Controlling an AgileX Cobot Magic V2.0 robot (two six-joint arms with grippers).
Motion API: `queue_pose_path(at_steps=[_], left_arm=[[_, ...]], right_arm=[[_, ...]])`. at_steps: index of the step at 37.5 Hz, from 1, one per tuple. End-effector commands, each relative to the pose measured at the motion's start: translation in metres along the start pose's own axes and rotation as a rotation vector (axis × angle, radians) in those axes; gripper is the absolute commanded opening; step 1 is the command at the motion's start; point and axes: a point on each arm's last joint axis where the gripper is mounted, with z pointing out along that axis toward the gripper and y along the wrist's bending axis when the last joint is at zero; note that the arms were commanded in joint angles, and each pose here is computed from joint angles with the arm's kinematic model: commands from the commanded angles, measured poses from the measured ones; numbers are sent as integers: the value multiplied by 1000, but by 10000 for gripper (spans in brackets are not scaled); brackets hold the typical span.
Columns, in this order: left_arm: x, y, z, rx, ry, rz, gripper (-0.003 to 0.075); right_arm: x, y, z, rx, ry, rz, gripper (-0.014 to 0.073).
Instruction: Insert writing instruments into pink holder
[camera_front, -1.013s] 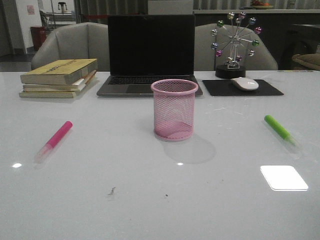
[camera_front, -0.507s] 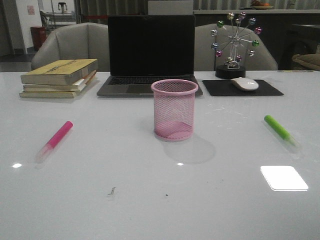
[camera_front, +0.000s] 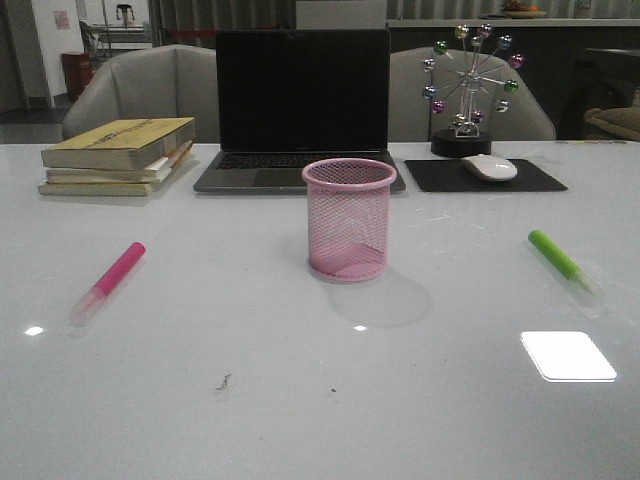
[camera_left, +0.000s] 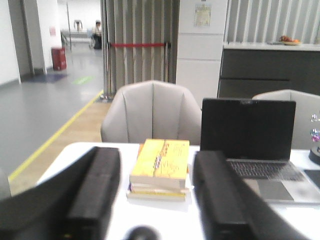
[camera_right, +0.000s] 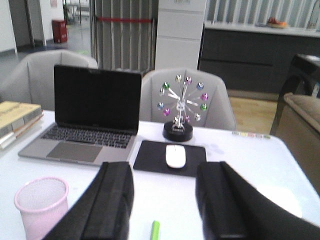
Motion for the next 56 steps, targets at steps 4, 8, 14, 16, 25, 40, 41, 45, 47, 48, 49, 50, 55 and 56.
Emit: queue_pose_path(at_steps=[4,8,14,16,25,40,41,45,47,48,49,50,55,56], left_arm=[[-6,1,19,-5,-22,-34,498],[0,1,28,-5,22,-54,498],[5,-3,34,23,130,-78,498],[5,-5,36,36,171,-77,498],[8,-12,51,75,364,-71,498],[29,-18,84,96,561,-167,498],[29,-18,84,96,561,-167,498],[29,-18,84,96,559,-167,498],[29,-18,84,96,559,-167,498],[29,-18,84,96,559,-167,498],[29,-18,84,96,559,-167,498],[29,-18,84,96,559,-168,498],[29,-19,84,99,561,-180,498],[29,-19,84,100,563,-182,498]], right_arm=[[-8,0,13,3,-34,-12,428],[-2,0,18,2,34,-12,428],[-1,1,28,-10,140,32,428],[-5,2,33,-18,175,57,428],[-14,3,76,-30,377,72,428],[16,3,219,-22,762,101,428],[19,3,227,-22,773,101,428],[31,3,255,-21,813,101,428],[40,3,270,-21,842,102,428],[45,3,277,-21,862,102,428],[49,3,283,-21,882,102,428],[55,3,291,-21,907,103,428],[81,1,317,-12,995,115,428],[88,0,323,-10,1014,116,428]])
